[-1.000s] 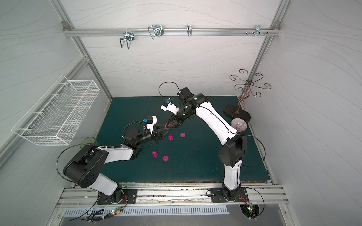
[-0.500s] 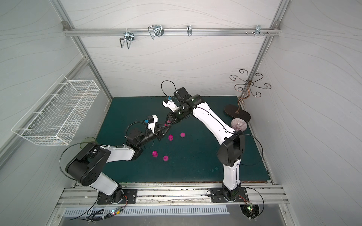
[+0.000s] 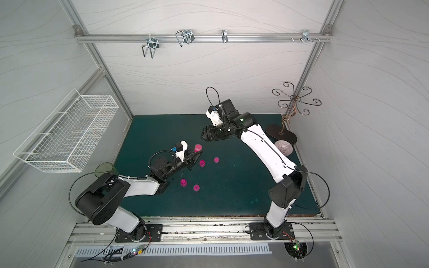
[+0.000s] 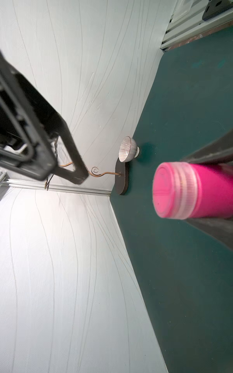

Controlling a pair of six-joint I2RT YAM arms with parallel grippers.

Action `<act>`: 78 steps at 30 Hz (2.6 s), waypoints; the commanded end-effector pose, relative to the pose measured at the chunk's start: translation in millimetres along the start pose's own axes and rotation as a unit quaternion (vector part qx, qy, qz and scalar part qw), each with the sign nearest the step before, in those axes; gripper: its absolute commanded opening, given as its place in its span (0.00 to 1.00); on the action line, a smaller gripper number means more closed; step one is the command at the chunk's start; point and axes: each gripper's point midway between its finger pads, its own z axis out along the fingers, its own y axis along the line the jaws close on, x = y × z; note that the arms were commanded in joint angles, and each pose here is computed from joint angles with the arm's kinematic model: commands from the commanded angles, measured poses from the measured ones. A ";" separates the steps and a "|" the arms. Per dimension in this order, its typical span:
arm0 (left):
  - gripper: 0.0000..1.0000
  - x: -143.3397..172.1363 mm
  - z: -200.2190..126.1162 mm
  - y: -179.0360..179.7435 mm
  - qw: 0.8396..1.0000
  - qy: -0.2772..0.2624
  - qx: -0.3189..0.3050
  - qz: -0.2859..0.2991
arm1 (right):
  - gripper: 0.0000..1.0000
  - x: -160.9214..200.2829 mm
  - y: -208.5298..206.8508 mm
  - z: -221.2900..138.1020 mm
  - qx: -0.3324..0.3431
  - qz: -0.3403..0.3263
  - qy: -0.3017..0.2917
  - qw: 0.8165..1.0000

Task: Close the paint jar lid
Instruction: Screw the lid onto the paint jar, then place the paint jar at the center of the board.

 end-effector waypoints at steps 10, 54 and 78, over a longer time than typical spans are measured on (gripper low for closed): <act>0.00 -31.7 -3.5 -11.0 0.997 -0.058 0.014 0.039 | 0.68 28.0 13.7 44.9 -0.028 0.005 0.077 0.997; 1.00 -12.4 -20.1 12.2 0.996 0.018 -0.070 -0.057 | 0.18 35.9 -156.7 61.5 0.198 0.030 0.069 0.977; 1.00 -5.8 -43.4 9.5 0.991 0.079 -0.095 -0.058 | 0.55 74.2 -312.8 128.7 0.330 0.132 0.042 0.934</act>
